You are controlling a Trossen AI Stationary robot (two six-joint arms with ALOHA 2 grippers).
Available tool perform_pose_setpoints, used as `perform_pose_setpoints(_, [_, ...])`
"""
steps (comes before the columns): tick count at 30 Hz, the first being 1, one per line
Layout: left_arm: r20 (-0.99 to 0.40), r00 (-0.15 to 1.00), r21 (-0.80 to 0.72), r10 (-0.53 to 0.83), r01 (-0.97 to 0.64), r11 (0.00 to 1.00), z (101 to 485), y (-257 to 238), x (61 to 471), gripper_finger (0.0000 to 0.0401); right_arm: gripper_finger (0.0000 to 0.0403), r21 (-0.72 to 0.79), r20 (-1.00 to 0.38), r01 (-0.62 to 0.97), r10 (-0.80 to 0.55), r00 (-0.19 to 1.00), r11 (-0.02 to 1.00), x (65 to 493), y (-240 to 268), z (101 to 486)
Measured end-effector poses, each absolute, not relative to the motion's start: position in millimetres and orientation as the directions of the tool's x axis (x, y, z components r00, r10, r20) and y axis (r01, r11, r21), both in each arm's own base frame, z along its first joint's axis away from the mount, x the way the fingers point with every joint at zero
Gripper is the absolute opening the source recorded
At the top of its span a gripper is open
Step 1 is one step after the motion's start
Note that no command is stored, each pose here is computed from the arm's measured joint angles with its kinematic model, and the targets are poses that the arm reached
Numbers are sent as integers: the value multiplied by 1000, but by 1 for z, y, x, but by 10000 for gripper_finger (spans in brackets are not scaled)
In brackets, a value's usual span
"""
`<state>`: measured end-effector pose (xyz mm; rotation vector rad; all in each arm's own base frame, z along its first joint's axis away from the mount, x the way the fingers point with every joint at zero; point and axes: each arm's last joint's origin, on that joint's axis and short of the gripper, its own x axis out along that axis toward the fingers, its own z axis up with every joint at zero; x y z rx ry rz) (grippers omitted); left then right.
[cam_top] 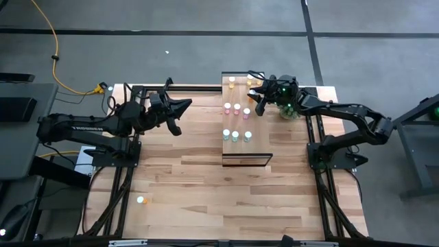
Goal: Pick and place medicine bottles onto shelf by color
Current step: Put the bottom orange pill bottle on the shelf, then put the top orange pill bottle on the shelf aligned with the other orange pill bottle
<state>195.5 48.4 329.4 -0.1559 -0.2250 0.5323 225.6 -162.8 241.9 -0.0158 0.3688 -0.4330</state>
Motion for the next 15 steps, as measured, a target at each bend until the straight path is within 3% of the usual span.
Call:
perform_pose_setpoints(6, [172,834,-205,525,-491,847,329,50,195,0,115,-93,-349,406,-412,842,909,226,-163,242])
perform_pose_setpoints(15, [172,834,-205,525,-491,847,330,50,195,0,203,-79,-377,408,-406,833,910,225,-162,238])
